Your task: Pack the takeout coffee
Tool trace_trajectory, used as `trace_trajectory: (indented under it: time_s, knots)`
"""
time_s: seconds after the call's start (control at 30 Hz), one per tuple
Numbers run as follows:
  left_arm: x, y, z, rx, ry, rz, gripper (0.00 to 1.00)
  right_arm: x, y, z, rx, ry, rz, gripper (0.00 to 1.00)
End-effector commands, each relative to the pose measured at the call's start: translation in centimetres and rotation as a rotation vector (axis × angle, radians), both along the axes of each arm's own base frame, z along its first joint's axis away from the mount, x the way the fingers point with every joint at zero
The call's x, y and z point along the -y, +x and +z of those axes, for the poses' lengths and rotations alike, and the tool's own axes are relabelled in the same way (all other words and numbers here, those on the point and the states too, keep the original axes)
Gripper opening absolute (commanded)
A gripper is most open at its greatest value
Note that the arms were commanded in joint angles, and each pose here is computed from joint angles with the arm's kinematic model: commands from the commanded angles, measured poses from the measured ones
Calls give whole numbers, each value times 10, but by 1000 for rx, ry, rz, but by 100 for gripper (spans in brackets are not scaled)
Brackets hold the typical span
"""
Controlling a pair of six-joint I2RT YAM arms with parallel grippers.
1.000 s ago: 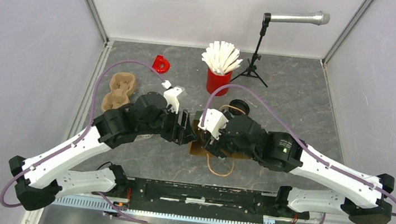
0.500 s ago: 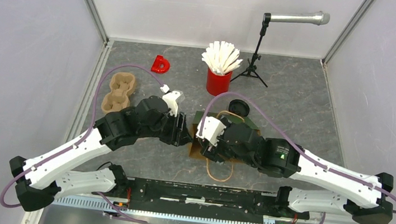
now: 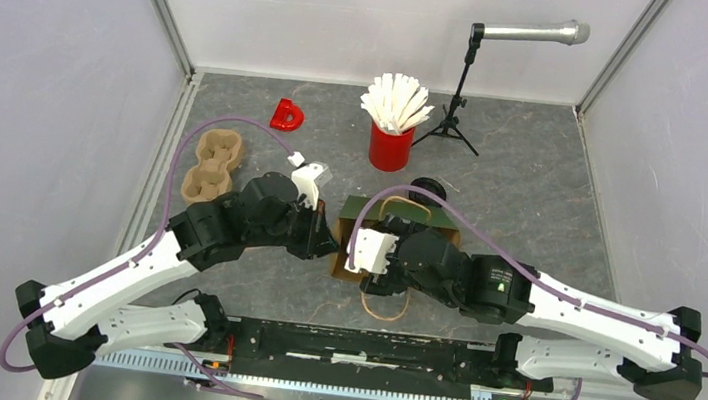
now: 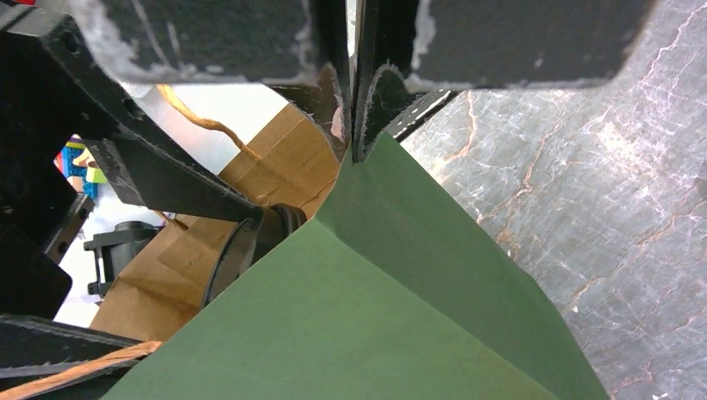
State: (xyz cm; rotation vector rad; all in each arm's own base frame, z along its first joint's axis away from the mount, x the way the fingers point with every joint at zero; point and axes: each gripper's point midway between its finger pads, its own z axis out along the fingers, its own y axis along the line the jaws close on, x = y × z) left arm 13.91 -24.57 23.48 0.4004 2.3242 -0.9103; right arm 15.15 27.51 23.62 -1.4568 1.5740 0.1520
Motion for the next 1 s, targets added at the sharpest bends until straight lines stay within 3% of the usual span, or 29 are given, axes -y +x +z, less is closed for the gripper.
trace_trajectory:
  time_s: [0.0, 0.3, 0.47, 0.57, 0.83, 0.97]
  knots:
    - [13, -1, 15, 53, -59, -74, 6, -5, 4, -2, 84, -83, 89, 87]
    - [13, -4, 8, 36, -50, -82, 12, -20, 5, -29, 108, -193, 195, 88]
    - [10, -7, 3, -36, -68, -15, 40, -26, 9, -31, 128, -164, 184, 87]
    - [10, -9, -6, -67, -86, 5, 46, -26, 10, -31, 144, -128, 174, 87]
    - [9, -8, -18, -103, -42, 23, 51, -20, 15, -32, 163, -103, 137, 87]
    - [9, -6, -14, -85, -47, 25, 37, -18, 15, -28, 164, -91, 139, 87]
